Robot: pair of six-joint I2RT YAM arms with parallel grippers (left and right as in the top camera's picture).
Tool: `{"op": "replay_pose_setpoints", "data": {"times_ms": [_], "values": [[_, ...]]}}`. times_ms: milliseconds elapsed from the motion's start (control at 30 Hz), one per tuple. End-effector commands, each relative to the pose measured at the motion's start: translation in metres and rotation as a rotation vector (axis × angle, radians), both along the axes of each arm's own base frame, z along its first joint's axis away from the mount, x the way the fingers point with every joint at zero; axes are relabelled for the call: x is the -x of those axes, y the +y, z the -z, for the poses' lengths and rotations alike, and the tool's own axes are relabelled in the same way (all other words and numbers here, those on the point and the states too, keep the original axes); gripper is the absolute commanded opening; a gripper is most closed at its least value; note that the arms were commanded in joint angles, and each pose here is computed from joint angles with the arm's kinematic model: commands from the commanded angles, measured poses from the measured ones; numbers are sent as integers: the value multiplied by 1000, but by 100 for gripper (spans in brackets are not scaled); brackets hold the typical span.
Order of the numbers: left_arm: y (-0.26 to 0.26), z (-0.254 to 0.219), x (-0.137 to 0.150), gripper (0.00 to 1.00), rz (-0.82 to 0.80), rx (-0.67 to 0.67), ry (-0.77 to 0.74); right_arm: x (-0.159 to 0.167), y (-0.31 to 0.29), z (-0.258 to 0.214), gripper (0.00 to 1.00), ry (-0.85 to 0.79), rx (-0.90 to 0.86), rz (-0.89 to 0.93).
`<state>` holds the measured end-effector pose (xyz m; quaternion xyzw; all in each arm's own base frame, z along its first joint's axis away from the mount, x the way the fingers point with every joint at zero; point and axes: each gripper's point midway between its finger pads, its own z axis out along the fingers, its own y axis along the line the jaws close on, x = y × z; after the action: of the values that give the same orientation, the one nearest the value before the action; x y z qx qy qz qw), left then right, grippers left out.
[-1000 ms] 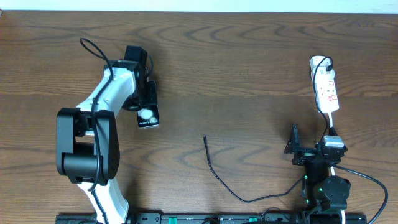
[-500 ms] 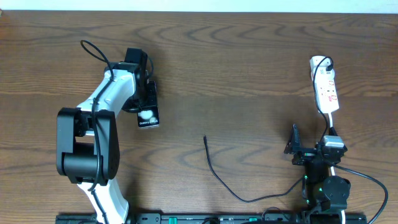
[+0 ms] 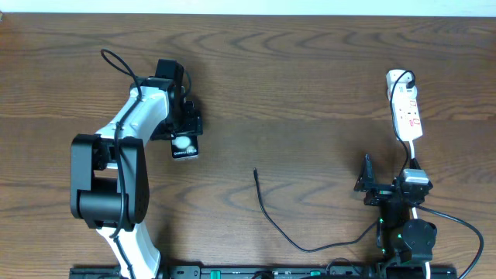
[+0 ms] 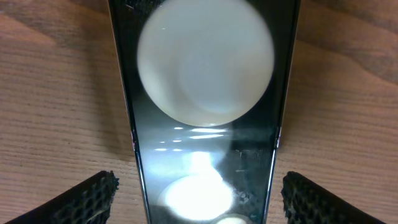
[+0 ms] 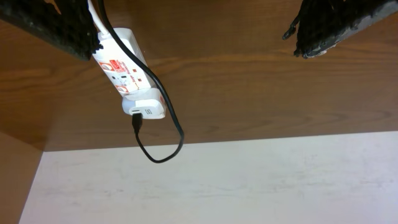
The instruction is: Plug charger to phone and switch on socket
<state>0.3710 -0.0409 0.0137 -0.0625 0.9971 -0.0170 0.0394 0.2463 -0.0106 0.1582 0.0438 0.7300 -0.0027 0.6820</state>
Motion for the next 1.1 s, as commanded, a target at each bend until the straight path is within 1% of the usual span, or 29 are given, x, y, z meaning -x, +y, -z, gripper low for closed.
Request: {"op": "replay_pose_setpoints", "data": {"times_ms": [0,467,700,1067], "values": [[2,-1,0,91,-5,-5,-3,0,1,0,99,-1,-12,-1],[0,-2,-14,93,-6,1,-56,0,1,0,99,-1,-12,-1],[0,-1,-14,93,-6,0,-54,0,1,0,99,-1,-12,-1],[0,15,-13,93,-5,-2,-28,0,1,0,99,-1,-12,-1]]}}
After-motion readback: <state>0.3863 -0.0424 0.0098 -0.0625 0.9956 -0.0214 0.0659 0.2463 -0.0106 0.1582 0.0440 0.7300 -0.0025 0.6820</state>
